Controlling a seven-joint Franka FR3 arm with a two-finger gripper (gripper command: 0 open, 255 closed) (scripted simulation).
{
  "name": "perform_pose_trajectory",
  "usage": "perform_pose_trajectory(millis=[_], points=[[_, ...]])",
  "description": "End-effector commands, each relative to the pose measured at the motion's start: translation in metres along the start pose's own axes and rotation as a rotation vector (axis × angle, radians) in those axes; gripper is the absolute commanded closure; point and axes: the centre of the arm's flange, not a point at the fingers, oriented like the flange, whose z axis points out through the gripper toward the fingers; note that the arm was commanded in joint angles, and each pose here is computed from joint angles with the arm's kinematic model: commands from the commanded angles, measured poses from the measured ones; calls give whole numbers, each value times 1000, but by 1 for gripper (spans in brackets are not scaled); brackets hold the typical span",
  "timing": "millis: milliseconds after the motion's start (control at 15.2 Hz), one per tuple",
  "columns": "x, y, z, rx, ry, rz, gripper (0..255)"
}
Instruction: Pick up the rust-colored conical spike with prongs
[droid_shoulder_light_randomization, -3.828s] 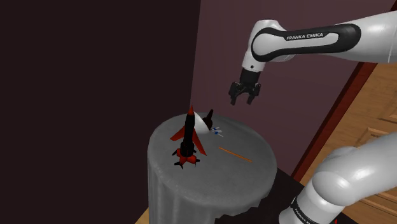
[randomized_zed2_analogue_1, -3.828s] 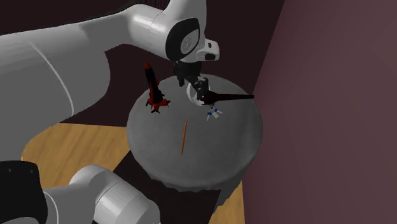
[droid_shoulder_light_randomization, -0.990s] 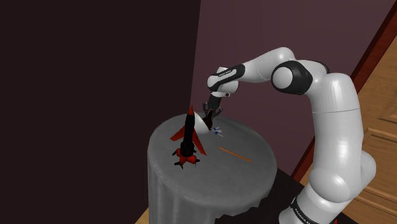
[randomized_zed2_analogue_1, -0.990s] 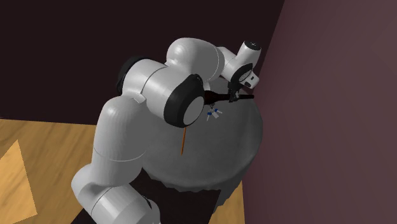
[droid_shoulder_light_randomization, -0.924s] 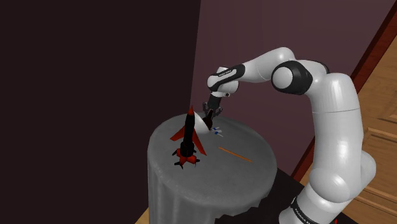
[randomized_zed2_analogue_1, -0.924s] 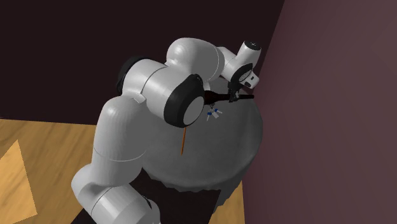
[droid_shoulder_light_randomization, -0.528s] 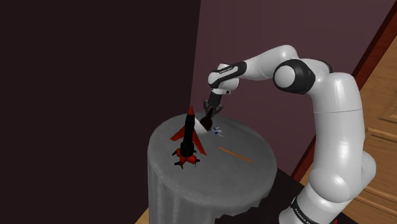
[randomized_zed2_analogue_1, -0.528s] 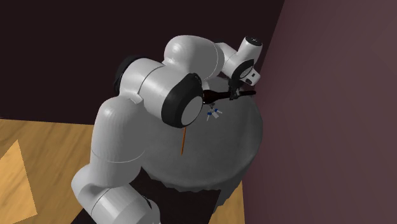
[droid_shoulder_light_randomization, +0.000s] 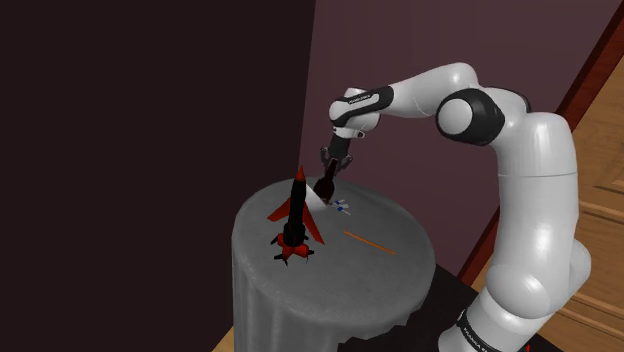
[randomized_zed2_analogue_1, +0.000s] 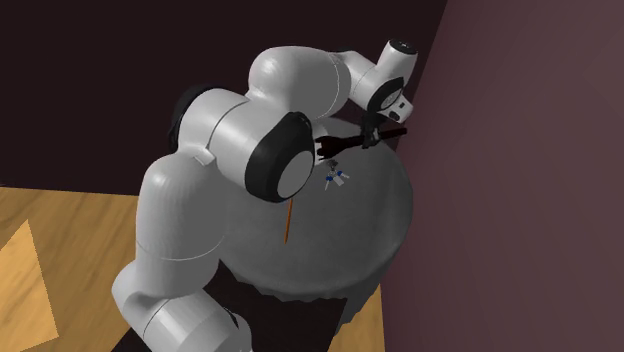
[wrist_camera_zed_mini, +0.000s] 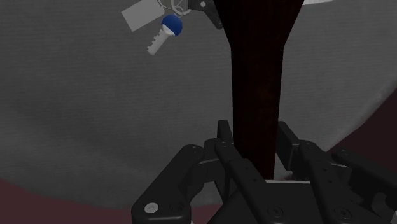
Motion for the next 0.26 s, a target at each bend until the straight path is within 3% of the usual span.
perform_pose_trajectory(millis=[0,198], points=[[0,-1,-12,0,0,0,255],[-1,-2,-18,0,0,0,255]])
